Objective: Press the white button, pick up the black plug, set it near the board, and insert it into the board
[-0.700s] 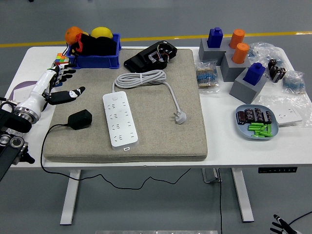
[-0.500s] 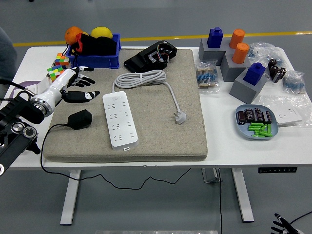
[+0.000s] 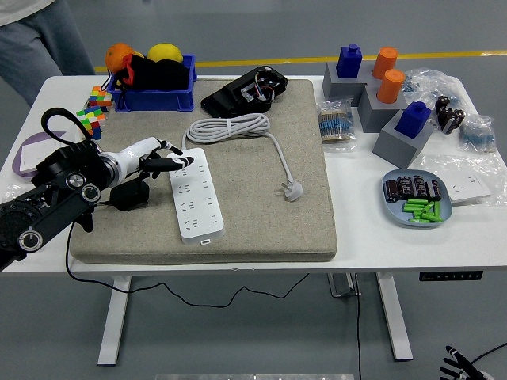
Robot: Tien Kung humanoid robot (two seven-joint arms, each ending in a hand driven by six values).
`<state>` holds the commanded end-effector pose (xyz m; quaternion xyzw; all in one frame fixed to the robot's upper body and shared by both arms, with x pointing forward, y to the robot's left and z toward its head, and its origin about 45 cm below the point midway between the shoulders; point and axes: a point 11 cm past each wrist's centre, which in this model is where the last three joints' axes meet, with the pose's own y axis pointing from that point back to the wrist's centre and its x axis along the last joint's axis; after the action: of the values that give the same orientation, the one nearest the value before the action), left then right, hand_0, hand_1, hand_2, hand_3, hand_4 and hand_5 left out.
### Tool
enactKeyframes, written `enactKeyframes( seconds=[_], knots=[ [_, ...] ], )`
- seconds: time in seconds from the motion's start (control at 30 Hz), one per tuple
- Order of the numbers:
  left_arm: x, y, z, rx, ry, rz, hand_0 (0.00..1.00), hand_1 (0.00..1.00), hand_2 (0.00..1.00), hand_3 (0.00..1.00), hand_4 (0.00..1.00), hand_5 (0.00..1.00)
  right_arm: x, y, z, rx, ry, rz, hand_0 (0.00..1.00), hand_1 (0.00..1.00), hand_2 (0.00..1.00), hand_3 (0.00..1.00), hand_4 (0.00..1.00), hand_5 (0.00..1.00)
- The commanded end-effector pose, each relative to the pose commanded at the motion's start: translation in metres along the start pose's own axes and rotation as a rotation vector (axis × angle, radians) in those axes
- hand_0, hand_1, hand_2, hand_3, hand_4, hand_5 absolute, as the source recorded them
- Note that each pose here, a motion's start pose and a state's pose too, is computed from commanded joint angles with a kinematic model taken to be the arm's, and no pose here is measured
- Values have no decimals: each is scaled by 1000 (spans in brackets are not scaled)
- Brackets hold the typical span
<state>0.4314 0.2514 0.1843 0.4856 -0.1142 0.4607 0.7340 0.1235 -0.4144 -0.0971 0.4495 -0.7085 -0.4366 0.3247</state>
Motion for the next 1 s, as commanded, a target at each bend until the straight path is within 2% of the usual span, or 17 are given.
enactKeyframes(
  seconds=[0.07, 0.1, 0.4, 1.0],
  knots=[
    [-1, -3, 3, 9, -8, -2, 3, 54, 134, 788, 510, 90, 0, 0, 0, -1, 1, 0, 806, 709, 696, 682, 765, 596],
    [-1, -4, 4, 11, -11, -2, 2, 53, 134, 785, 463, 10, 0, 0, 0, -1, 1, 0, 806, 709, 696, 682, 765, 597],
    [-10, -15, 7, 55, -28, -25, 2, 51, 134, 777, 438, 23, 0, 0, 0, -2, 3, -1, 806, 709, 696, 682, 765, 597],
    [-7, -21, 11, 62, -10, -10, 2, 46, 132, 760, 367, 2, 0, 0, -2, 1, 8, -4, 806, 709, 696, 681, 764, 596]
  ],
)
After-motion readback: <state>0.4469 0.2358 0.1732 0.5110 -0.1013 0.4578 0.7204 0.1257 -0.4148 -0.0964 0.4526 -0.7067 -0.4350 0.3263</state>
